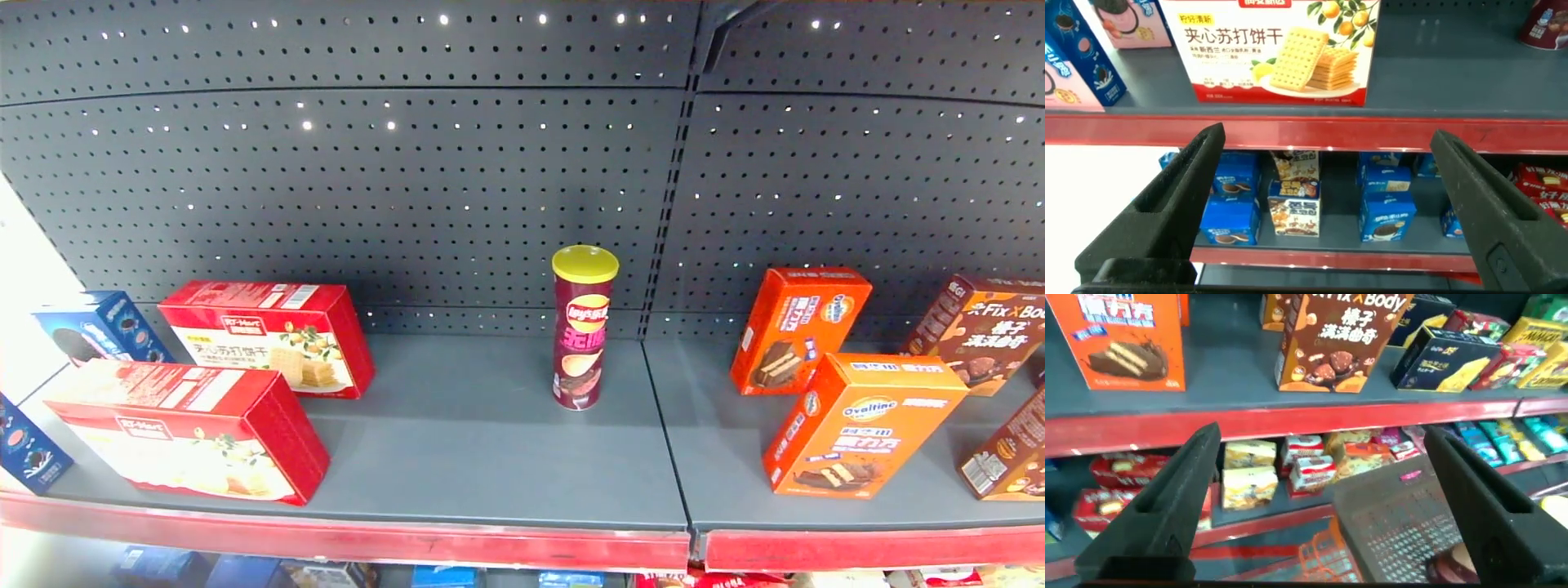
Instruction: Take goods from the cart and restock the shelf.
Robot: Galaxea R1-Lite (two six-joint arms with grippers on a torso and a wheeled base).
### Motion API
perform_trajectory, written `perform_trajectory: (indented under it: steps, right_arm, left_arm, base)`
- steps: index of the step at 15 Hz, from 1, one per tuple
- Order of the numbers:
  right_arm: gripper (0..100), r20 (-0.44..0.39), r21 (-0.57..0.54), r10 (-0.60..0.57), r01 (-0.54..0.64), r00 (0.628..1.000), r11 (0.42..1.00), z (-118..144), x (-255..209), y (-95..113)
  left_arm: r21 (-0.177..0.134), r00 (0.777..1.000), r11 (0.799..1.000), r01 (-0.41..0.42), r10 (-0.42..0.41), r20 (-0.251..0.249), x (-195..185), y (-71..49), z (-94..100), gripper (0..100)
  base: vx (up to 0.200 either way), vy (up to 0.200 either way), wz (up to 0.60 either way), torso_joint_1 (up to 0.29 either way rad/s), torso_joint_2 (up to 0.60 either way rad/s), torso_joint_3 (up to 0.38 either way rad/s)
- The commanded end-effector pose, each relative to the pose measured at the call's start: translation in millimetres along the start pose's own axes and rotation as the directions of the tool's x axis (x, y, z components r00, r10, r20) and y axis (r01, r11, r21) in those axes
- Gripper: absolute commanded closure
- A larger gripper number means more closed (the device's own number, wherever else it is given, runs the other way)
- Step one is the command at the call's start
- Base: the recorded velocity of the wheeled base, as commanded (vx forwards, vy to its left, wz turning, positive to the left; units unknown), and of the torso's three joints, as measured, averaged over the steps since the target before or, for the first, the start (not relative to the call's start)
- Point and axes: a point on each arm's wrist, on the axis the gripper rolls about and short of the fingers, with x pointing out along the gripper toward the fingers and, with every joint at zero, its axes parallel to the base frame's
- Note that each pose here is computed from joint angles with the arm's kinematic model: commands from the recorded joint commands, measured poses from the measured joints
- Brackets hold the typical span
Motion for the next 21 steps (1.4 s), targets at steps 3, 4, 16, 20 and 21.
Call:
perform_trajectory:
  steps: [3,4,16,20,21]
  right_arm:
    - [0,0.018,-0.009,0.018,-0.018,1.000,1.000,1.2,-0.5,0.3]
    - [0,0.025,-0.009,0.019,-0.019,1.000,1.000,1.6,-0.3,0.1]
    - [0,0.043,-0.010,0.024,-0.024,0.999,1.000,4.7,-2.4,-1.4]
    - [0,0.047,-0.011,0.026,-0.026,0.999,1.000,3.1,-2.7,-1.2]
    - [0,0.046,-0.011,0.027,-0.026,0.999,1.000,2.8,-2.5,-1.1]
  left_arm:
    - [-0.001,1.000,1.000,0.000,0.000,0.000,0.0,0.0,-0.2,0]
    - [-0.001,1.000,1.000,0.000,0.000,0.000,0.0,0.0,-0.2,0]
    - [-0.001,1.000,1.000,0.000,0.000,0.000,0.0,0.0,-0.2,0]
    - [0.001,1.000,1.000,0.001,-0.001,0.000,0.0,0.0,-0.2,0]
    - [0.001,1.000,1.000,0.001,-0.001,0.000,0.0,0.0,-0.2,0]
  base:
    - [-0.133,0.000,0.00,0.003,0.00,0.000]
    - [0.000,0.000,0.00,0.000,0.00,0.000]
    - [0.000,0.000,-0.55,0.003,0.00,0.003]
    - [0.000,0.000,-0.15,0.001,0.00,0.001]
    - [0.000,0.000,-0.60,0.007,0.01,0.002]
